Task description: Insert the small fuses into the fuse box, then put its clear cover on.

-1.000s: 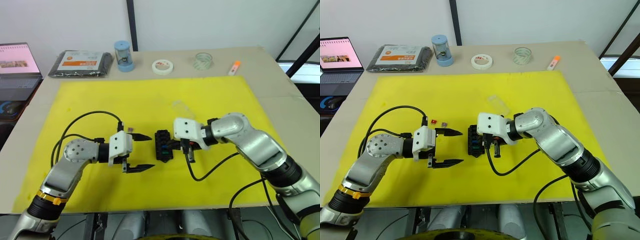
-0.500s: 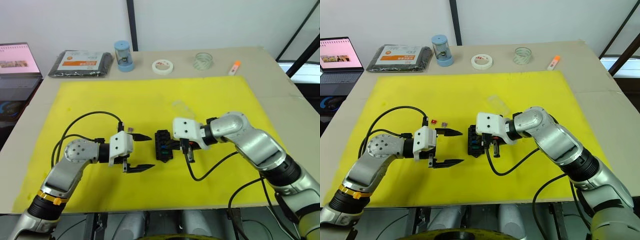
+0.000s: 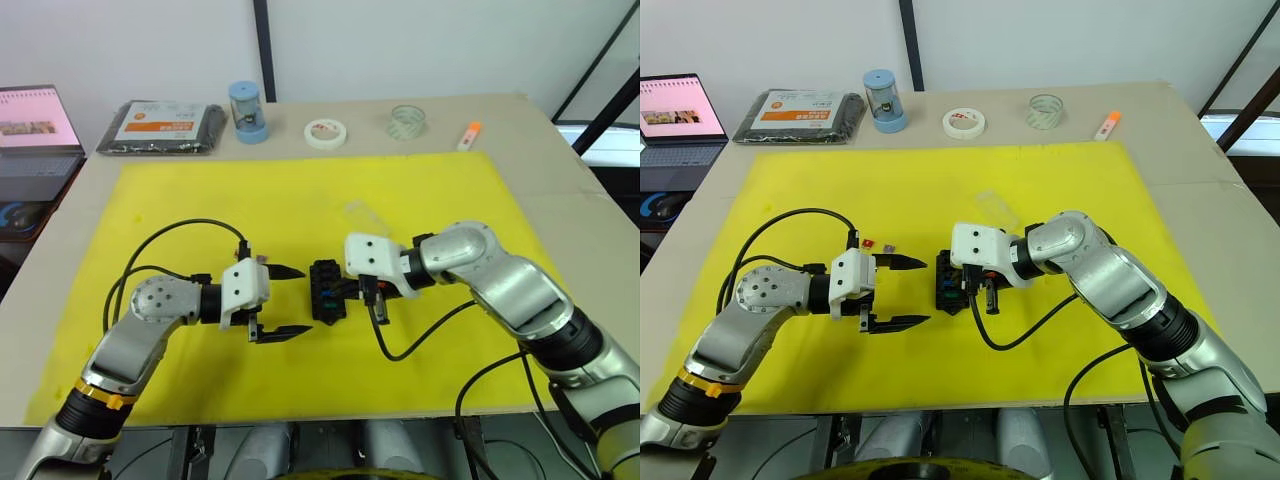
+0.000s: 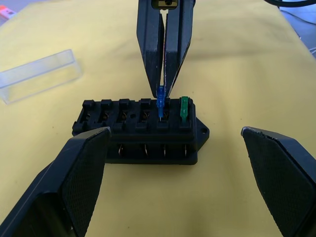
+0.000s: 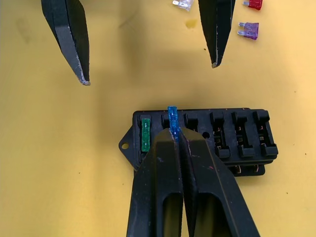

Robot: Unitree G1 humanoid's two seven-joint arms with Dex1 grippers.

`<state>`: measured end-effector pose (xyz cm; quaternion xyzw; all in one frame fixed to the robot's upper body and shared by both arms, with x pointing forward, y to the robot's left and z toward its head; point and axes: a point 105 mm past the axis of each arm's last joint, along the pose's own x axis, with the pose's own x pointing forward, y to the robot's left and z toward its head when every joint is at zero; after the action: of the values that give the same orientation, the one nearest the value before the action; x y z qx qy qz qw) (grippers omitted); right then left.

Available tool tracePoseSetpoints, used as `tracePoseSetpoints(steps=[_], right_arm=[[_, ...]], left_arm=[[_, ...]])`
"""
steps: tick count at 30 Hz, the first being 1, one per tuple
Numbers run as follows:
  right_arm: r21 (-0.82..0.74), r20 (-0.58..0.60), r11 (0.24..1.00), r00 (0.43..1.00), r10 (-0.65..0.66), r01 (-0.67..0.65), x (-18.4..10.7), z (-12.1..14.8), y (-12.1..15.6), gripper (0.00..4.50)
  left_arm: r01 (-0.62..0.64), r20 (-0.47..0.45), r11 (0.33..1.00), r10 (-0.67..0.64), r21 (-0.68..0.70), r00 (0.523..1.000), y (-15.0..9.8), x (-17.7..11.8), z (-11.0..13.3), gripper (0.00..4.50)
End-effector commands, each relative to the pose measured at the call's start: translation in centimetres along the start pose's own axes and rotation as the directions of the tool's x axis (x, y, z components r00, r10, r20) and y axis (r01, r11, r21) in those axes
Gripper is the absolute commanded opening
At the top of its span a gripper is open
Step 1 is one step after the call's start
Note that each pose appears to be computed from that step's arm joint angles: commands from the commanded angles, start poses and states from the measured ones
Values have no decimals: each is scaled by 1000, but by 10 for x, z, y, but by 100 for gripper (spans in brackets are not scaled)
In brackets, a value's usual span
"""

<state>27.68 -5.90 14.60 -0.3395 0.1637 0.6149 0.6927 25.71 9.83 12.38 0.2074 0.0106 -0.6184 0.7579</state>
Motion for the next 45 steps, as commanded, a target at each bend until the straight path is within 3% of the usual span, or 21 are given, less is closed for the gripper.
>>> tracePoseSetpoints(steps=[1, 16, 25, 28, 31, 45], right_arm=[[-35, -6, 999, 1000, -11, 11, -2, 2, 0, 0], [-44, -54, 999, 998, -26, 23, 6, -10, -1, 0], [-44, -27, 999, 999, -25, 24, 7, -4, -1, 0], [-33, -1, 999, 1000, -27, 27, 5, 0, -2, 62], [-22, 18, 999, 999, -31, 31, 4, 4, -3, 164], [12, 124, 1000, 992, -17, 16, -11, 17, -6, 164]], left_arm=[[2, 12, 999, -2, 33, 1000, 1, -1, 5, 445], [1, 6, 999, -1, 39, 1000, 0, -1, 1, 445], [6, 6, 999, -6, 43, 1000, -2, -1, 1, 445], [7, 5, 999, -7, 44, 1000, -2, -2, 1, 450], [7, 4, 999, -7, 43, 1000, -2, -3, 1, 450], [19, 12, 999, -20, 46, 1000, -1, -2, -1, 450]])
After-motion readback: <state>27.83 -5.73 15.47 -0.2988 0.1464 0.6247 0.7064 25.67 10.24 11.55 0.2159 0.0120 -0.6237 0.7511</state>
